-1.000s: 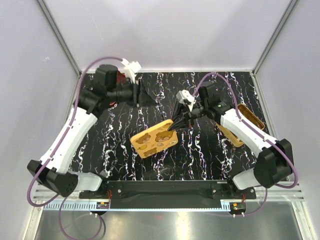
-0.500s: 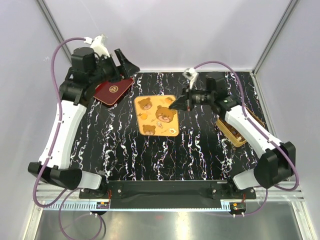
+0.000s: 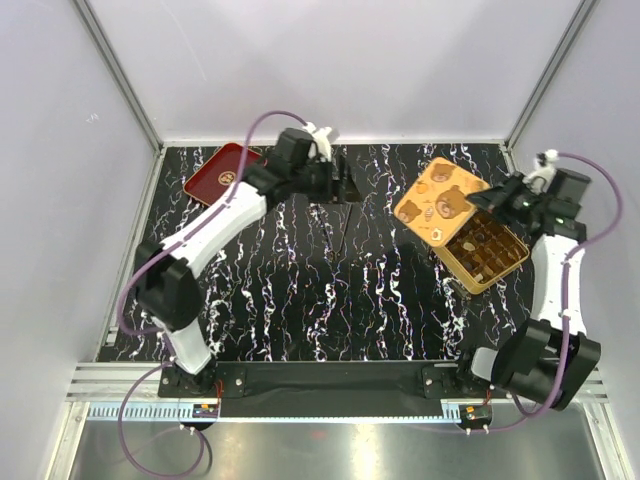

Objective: Pack the chocolate

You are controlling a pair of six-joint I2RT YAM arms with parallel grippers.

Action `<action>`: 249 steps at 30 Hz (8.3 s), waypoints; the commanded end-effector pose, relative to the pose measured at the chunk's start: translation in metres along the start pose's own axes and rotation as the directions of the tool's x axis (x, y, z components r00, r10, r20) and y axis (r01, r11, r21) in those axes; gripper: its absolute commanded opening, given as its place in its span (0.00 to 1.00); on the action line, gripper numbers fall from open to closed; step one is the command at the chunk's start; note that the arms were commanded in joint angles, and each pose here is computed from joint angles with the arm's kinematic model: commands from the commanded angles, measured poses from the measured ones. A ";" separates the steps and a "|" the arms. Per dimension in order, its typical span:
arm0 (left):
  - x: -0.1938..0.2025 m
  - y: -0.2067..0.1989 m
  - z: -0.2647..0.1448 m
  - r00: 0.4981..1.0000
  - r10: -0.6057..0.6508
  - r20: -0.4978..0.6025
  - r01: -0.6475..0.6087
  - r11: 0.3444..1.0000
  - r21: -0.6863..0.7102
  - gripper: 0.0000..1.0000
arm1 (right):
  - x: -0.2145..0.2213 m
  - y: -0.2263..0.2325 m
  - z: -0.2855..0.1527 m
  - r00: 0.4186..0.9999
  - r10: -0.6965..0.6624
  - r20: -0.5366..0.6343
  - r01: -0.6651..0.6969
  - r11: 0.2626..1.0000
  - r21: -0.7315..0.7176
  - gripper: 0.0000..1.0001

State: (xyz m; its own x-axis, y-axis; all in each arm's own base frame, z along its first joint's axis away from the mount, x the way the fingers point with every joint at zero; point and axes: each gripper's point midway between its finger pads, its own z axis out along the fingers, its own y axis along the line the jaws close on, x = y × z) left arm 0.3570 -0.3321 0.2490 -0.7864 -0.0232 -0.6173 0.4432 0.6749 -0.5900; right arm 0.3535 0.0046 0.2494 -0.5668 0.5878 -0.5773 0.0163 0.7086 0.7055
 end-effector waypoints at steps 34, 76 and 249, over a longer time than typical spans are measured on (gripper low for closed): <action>0.048 -0.094 0.241 0.998 -0.023 0.054 -0.005 0.884 0.467 0.70 | -0.009 -0.135 -0.040 0.938 0.343 0.057 -0.348 0.925 0.156 0.02; 0.071 -0.113 0.255 0.996 0.037 0.083 -0.074 0.861 0.503 0.69 | 0.010 -0.241 -0.068 0.851 0.473 0.227 -0.510 0.643 0.571 0.47; 0.068 -0.100 0.216 0.958 0.245 0.147 -0.280 0.907 0.316 0.59 | -0.094 -0.106 -0.088 0.801 0.270 0.535 -0.315 0.949 -0.007 0.00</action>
State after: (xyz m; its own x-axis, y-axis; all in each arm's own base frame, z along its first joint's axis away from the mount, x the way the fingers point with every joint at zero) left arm 0.3598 -0.5513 0.1023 -0.6983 0.0399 -0.7147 0.6644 0.4078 -0.6264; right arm 0.3297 -0.1634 0.2015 -0.0533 0.8913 -0.4503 0.2996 0.4445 0.8442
